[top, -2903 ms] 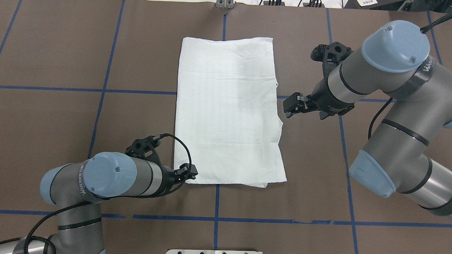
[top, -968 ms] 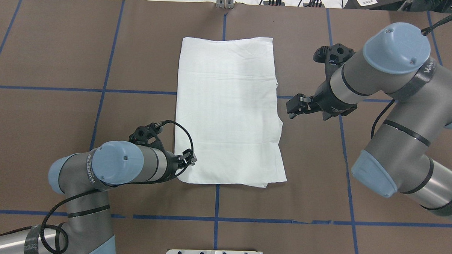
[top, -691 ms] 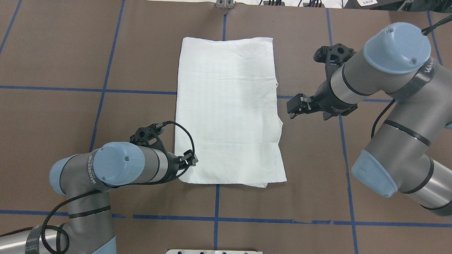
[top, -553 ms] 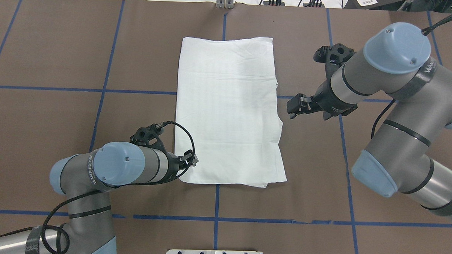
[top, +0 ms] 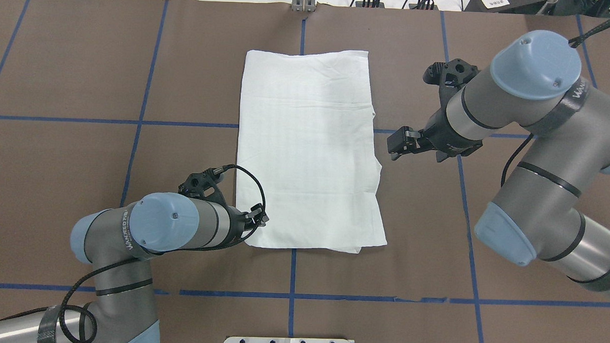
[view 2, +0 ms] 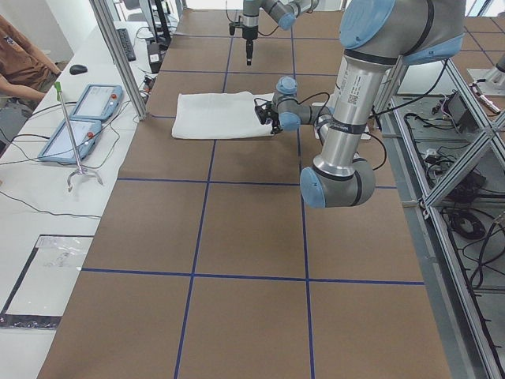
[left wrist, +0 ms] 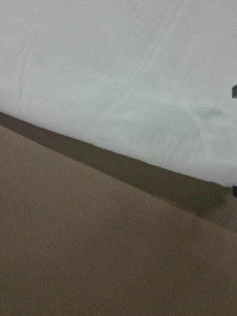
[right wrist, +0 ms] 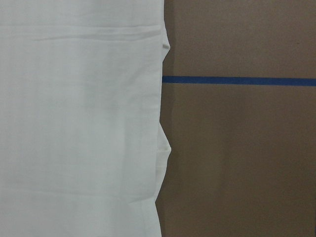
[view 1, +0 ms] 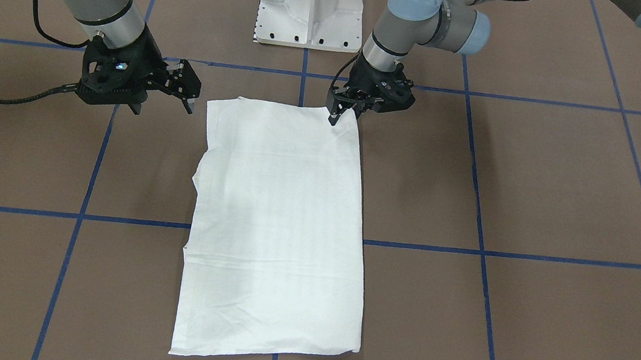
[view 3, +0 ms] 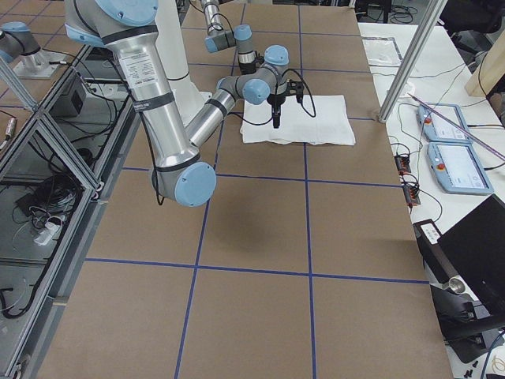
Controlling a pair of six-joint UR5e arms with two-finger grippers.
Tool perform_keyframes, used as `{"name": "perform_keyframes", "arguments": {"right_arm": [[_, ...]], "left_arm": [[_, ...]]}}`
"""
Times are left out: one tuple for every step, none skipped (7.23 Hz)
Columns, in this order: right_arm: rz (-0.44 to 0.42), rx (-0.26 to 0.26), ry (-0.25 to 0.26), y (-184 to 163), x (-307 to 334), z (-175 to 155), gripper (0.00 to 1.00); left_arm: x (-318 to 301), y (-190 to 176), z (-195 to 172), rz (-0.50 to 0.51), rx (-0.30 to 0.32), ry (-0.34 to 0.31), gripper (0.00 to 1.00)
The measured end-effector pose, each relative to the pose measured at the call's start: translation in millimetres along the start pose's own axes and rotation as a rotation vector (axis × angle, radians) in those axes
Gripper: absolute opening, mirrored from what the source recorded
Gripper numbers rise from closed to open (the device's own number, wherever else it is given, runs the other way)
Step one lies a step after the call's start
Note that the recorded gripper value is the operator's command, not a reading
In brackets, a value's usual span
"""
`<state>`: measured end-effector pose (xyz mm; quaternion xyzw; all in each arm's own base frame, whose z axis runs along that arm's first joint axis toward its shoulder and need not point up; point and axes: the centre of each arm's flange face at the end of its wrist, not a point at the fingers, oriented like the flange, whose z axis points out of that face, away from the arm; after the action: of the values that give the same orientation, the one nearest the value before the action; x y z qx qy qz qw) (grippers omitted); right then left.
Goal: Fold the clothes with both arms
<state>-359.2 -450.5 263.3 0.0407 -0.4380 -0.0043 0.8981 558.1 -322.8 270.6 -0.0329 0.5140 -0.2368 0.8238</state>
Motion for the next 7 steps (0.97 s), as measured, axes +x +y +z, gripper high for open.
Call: {"name": "perform_keyframes", "arguments": {"right_arm": [[0.000, 0.000, 0.000, -0.2, -0.1, 0.1, 1.00], [0.000, 0.001, 0.001, -0.3, -0.3, 0.1, 1.00], [0.002, 0.002, 0.000, -0.4, -0.6, 0.0, 1.00], [0.004, 0.001, 0.000, -0.3, -1.2, 0.0, 1.00], [0.008, 0.001, -0.001, -0.2, -1.9, 0.2, 1.00], [0.017, 0.001, -0.002, 0.0, -3.2, 0.1, 1.00], [0.053, 0.001, -0.006, 1.3, -6.8, -0.2, 1.00]], "left_arm": [[0.3, 0.5, -0.1, 0.003, -0.001, 0.001, 0.21], [0.7, 1.0, -0.6, 0.006, -0.003, 0.002, 0.09], [0.9, 1.4, -1.5, 0.008, -0.004, 0.003, 0.00], [2.0, 2.2, -3.8, 0.010, -0.007, 0.007, 0.00], [3.7, 3.4, -7.7, 0.013, -0.013, 0.014, 0.00], [5.3, 4.6, -11.4, 0.015, -0.017, 0.022, 0.00], [6.4, 5.2, -14.0, 0.017, -0.020, 0.027, 0.00]]}}
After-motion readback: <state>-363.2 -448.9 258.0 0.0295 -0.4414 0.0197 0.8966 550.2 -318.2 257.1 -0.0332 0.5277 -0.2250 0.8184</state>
